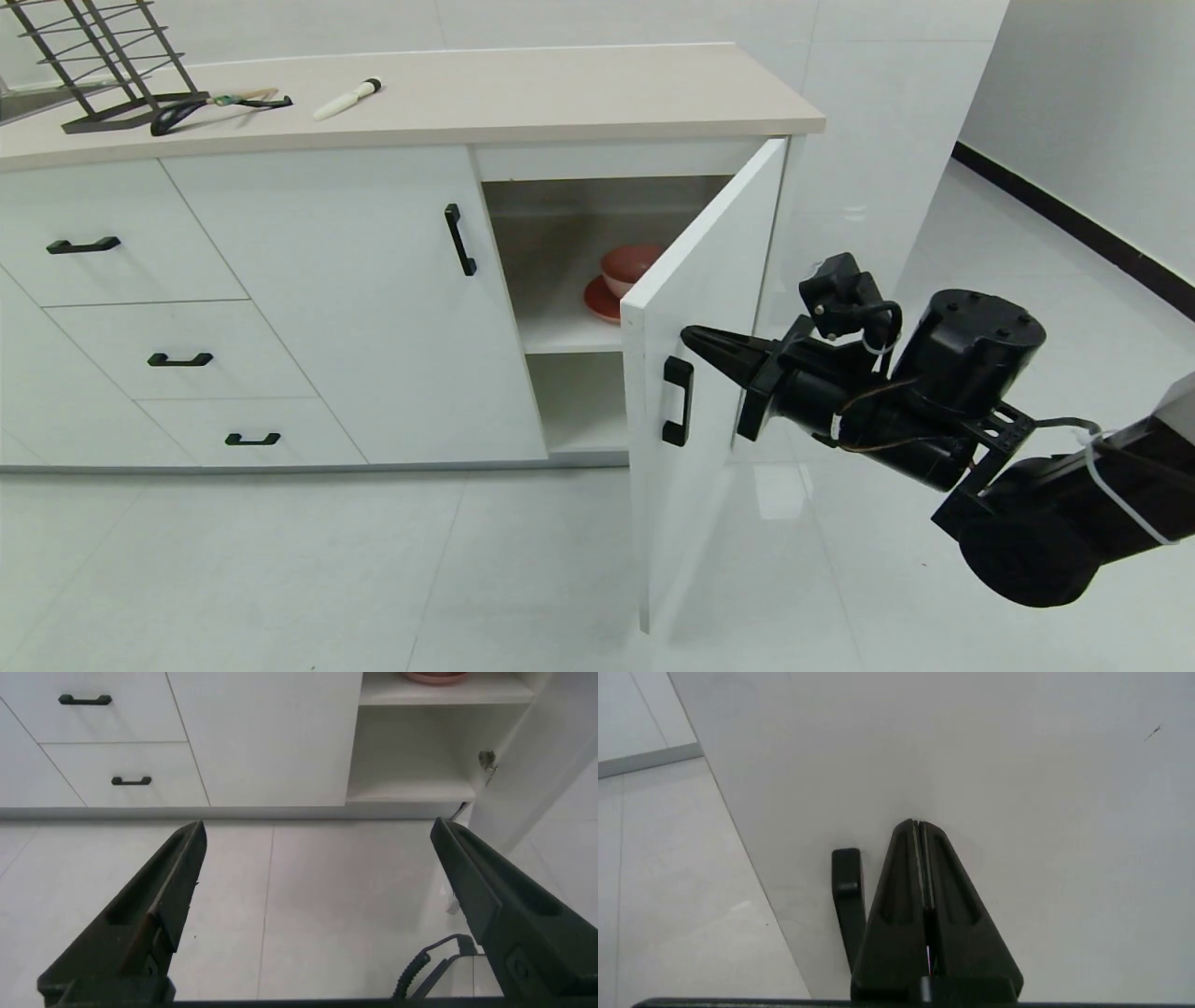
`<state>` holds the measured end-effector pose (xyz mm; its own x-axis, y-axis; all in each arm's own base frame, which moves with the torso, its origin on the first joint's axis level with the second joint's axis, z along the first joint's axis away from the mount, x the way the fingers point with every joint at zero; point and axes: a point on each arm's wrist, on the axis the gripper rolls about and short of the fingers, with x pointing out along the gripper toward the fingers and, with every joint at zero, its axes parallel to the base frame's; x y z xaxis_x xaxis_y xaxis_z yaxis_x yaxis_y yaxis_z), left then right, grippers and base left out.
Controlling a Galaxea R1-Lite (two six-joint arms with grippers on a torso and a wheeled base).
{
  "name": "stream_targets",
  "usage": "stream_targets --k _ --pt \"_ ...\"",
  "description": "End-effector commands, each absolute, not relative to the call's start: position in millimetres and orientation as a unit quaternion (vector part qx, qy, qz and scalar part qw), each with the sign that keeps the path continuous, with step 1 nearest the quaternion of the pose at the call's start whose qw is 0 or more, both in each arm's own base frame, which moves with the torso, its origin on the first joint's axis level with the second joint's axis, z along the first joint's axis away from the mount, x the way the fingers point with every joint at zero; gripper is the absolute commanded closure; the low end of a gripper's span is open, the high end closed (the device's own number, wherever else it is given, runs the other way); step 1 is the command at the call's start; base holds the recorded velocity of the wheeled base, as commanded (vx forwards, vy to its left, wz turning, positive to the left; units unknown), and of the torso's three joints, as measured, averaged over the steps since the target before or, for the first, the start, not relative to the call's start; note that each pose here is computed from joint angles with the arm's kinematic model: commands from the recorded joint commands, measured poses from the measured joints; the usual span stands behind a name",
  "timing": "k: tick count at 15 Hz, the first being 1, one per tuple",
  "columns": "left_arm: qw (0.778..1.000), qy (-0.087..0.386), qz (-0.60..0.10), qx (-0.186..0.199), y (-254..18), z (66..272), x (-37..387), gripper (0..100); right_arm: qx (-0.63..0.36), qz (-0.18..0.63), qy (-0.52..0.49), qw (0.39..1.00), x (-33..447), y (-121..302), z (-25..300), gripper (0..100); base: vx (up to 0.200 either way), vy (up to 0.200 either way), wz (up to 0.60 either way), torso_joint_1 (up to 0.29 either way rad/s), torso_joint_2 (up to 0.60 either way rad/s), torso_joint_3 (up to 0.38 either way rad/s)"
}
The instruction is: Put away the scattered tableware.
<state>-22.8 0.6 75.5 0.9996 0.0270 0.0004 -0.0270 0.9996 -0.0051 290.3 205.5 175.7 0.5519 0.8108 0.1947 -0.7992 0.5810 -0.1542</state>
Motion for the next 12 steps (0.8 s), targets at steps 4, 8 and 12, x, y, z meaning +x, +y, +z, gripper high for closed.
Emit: stream_targets --k 4,8,12 --pt "1.0 0.001 0.014 -0.002 1 75 -23 0 -0.017 0.476 -0.134 0.869 304 236 167 100 0.0 0.0 0.0 0.0 0.0 0.0" --pt "1.0 0.001 0.014 -0.002 1 75 -23 0 -0.016 0.476 -0.142 0.868 316 246 163 100 0.0 0.0 0.0 0.0 0.0 0.0" --pt "1.0 0.001 0.015 -0.002 1 75 -23 0 -0.005 0.484 -0.153 0.861 318 259 164 100 0.0 0.0 0.0 0.0 0.0 0.0"
